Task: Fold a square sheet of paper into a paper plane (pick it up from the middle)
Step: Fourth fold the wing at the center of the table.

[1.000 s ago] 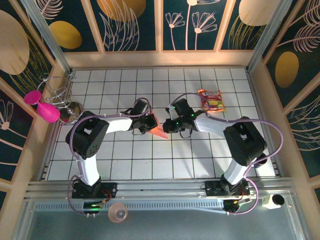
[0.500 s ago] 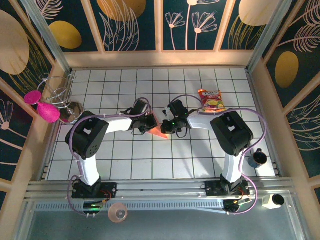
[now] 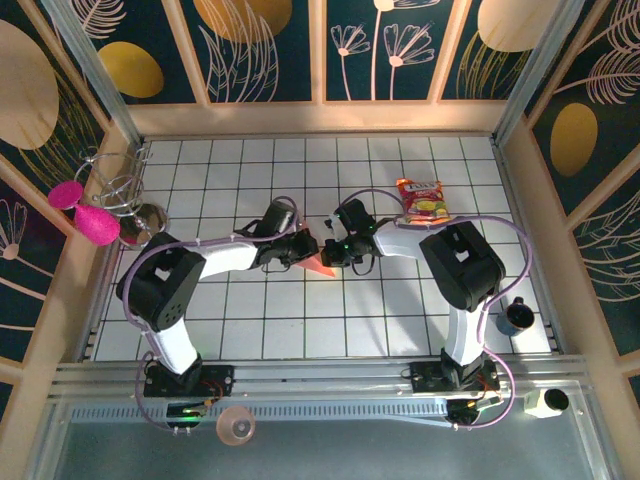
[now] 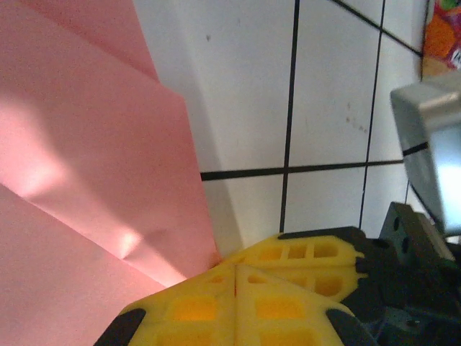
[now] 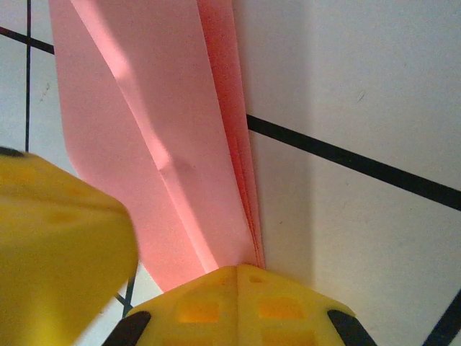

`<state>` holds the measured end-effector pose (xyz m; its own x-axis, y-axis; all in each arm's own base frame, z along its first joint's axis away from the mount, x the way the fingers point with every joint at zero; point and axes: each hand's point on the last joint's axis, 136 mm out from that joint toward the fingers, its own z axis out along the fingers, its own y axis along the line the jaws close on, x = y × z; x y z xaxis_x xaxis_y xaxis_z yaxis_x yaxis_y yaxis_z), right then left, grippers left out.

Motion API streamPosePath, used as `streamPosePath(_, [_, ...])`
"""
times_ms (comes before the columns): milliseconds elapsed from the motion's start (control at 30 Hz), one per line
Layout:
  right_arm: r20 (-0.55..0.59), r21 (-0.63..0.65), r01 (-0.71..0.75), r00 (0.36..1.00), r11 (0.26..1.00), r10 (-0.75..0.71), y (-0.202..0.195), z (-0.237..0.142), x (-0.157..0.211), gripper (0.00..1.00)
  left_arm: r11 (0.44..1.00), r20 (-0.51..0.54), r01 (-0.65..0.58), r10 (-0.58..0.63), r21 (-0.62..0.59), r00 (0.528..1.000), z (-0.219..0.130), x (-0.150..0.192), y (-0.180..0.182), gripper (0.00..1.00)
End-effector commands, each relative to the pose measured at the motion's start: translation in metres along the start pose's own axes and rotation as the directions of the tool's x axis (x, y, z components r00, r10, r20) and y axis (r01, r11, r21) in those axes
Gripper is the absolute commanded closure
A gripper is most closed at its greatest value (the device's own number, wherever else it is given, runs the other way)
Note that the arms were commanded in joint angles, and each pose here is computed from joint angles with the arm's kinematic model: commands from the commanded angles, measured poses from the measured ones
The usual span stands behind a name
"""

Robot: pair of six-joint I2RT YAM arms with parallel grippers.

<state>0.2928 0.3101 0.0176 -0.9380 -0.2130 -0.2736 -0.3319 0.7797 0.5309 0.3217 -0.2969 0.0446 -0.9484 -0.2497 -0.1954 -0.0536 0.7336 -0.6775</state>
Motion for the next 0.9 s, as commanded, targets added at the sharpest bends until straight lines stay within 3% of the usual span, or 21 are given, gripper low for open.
streamPosePath(0, [-0.094, 0.093, -0.056, 0.993, 0.994, 0.065, -0.026, 0.015, 0.027, 1.00, 1.000, -0.035, -0.018, 0.018, -0.004, 0.999, 0.012, 0.005, 0.004, 0.94])
streamPosePath(267, [-0.150, 0.149, -0.062, 0.985, 0.987, 0.084, -0.041, 0.017, 0.048, 1.00, 0.988, -0.017, 0.012, -0.015, -0.151, 1.000, 0.023, 0.000, 0.038, 0.94])
streamPosePath(533, [-0.213, 0.286, -0.057, 0.970, 0.957, 0.121, -0.075, 0.015, 0.078, 1.00, 0.982, 0.000, 0.033, -0.033, -0.184, 0.999, 0.018, -0.018, 0.064, 0.93])
streamPosePath(733, [-0.233, 0.370, -0.052, 0.961, 0.928, 0.147, -0.093, 0.013, 0.090, 1.00, 0.973, 0.023, 0.061, -0.057, -0.225, 0.998, 0.009, -0.040, 0.095, 0.93])
streamPosePath(867, [-0.234, 0.401, -0.050, 0.960, 0.915, 0.155, -0.100, 0.012, 0.092, 1.00, 0.964, 0.070, 0.068, -0.052, -0.257, 0.996, 0.002, -0.072, 0.106, 0.93])
